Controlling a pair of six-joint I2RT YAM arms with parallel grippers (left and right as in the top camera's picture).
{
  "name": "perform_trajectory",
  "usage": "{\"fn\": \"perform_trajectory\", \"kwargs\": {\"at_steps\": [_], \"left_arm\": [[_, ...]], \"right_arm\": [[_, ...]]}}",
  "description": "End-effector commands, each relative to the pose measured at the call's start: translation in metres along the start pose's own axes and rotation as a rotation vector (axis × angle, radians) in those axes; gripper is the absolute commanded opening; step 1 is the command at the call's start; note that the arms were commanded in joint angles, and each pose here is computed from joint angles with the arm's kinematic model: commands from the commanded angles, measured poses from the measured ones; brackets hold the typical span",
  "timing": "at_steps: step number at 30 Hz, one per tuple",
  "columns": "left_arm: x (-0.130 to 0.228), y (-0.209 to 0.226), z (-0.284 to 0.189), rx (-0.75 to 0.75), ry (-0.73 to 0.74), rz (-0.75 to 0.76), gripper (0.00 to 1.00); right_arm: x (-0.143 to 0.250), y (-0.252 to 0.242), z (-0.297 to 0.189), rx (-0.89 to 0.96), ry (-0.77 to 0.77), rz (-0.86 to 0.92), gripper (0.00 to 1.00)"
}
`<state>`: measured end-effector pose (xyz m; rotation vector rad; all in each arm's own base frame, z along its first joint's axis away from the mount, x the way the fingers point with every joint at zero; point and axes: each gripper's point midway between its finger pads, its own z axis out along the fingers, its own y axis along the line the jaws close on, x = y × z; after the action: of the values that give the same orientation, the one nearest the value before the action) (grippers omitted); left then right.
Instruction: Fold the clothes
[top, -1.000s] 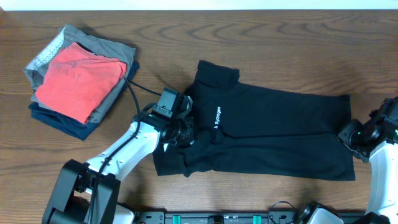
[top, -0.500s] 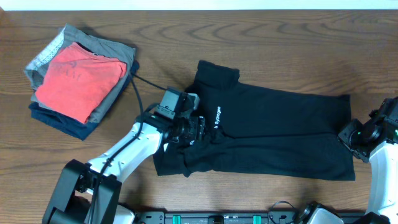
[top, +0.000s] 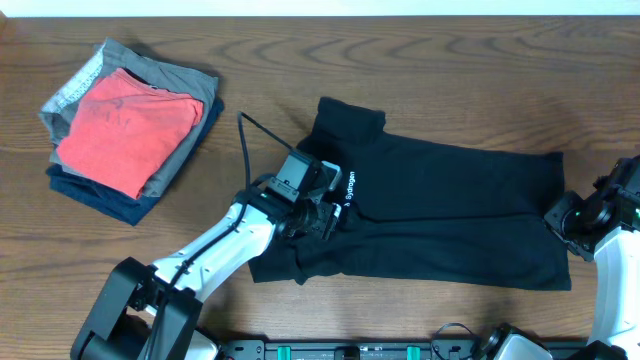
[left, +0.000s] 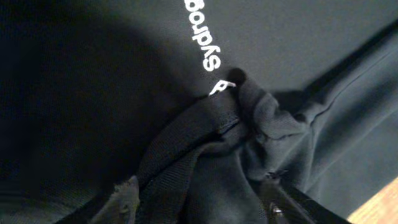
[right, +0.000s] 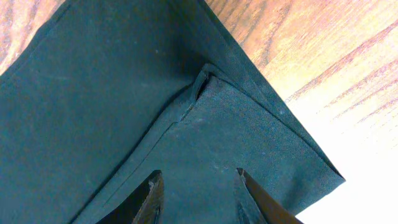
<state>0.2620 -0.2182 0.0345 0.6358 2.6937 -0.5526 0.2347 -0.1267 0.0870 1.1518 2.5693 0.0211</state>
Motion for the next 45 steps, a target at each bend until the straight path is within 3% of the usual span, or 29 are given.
{"fn": "perform_trajectory", "kwargs": {"at_steps": [1, 12, 15, 17, 20, 21, 27, 35, 45], "left_arm": [[-0.002, 0.003, 0.004, -0.031, 0.003, 0.071, 0.62], [0.005, 0.015, 0.021, -0.085, 0.039, 0.082, 0.63], [-0.003, 0.013, 0.018, -0.083, 0.011, 0.087, 0.58], [-0.009, 0.013, 0.015, -0.087, -0.008, 0.091, 0.45], [-0.020, 0.009, 0.009, -0.082, -0.039, 0.098, 0.12], [-0.022, 0.008, 0.008, -0.081, -0.044, 0.098, 0.07], [-0.036, 0.001, -0.001, -0.060, -0.084, 0.087, 0.06], [-0.073, -0.038, -0.043, 0.077, -0.224, 0.129, 0.07], [-0.054, -0.091, -0.037, 0.179, -0.182, 0.235, 0.07]], "right_arm": [[-0.006, 0.002, -0.005, 0.004, -0.023, -0.021, 0.36], [-0.005, 0.002, -0.005, 0.004, -0.022, -0.021, 0.35], [-0.005, 0.002, -0.005, 0.005, -0.021, -0.021, 0.35], [-0.005, 0.002, -0.005, 0.005, -0.021, -0.021, 0.35], [-0.005, 0.002, -0.005, 0.005, -0.021, -0.021, 0.35], [-0.005, 0.002, -0.005, 0.005, -0.021, -0.021, 0.35], [-0.005, 0.002, -0.005, 0.005, -0.021, -0.021, 0.35], [-0.005, 0.002, -0.005, 0.005, -0.021, -0.021, 0.35], [-0.005, 0.002, -0.005, 0.004, -0.019, -0.020, 0.35]]}}
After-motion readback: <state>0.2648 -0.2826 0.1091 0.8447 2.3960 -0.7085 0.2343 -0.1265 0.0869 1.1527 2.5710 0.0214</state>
